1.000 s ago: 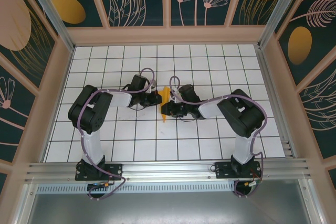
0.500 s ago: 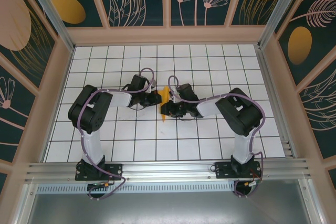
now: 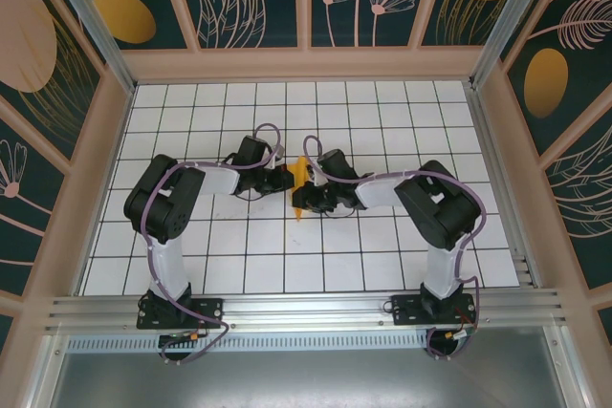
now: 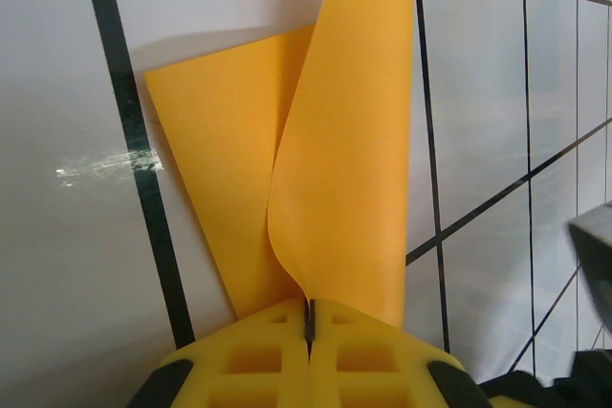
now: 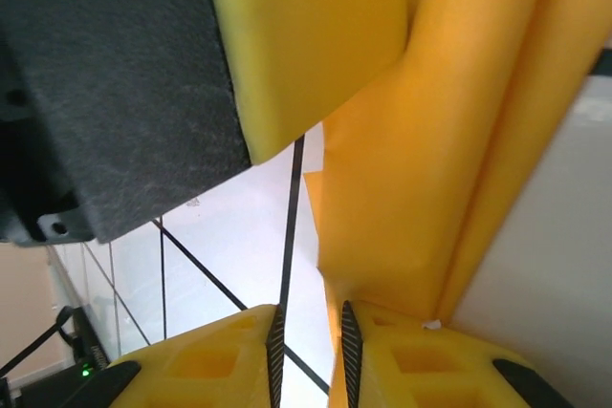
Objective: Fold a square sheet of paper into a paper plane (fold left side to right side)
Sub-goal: Fold the wing for the fifth time at the center of the table.
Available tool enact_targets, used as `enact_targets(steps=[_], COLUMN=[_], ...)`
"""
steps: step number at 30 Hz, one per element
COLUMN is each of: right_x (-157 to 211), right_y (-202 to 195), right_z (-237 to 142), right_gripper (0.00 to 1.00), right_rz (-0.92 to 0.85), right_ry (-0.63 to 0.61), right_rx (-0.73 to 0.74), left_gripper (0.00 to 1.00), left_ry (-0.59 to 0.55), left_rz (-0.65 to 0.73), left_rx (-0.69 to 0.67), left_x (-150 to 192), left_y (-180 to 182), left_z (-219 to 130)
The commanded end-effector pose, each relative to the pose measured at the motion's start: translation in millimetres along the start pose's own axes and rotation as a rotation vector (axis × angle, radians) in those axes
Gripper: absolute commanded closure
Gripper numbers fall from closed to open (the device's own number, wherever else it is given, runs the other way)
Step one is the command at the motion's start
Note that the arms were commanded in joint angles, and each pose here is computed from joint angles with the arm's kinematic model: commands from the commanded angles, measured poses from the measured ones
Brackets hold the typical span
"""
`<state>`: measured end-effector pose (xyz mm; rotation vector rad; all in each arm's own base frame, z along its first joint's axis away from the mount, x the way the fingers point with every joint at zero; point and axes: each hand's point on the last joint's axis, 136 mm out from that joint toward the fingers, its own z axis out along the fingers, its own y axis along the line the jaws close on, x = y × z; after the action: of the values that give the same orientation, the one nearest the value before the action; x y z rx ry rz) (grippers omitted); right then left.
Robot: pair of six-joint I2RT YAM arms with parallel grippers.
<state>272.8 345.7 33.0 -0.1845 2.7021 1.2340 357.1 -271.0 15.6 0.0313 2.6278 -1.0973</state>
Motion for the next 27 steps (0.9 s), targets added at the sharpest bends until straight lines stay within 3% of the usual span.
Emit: enact_targets(steps=[1, 12, 27], right_x=[-14.8, 22.4, 28.9], right_y=[21.9, 26.1, 18.2], right_z=[-24.2, -12.6, 6.4], right_gripper=[0.72, 0.73, 0.73], right_rz=[-0.092, 0.007, 0.036], right_ry=[-0.077, 0.040, 0.097], right_rx=[-0.014, -0.115, -0.080], left_gripper=[0.97, 0.97, 0.97], left_ry=[0.000, 0.000, -0.001], left_rz=[-0.056, -0.056, -0.057], left_rx=[-0.115, -0.109, -0.111], left_x=[6.2, 6.8, 7.0], left_y=[40.9, 40.0, 40.4], left_z=[5.8, 5.5, 4.7])
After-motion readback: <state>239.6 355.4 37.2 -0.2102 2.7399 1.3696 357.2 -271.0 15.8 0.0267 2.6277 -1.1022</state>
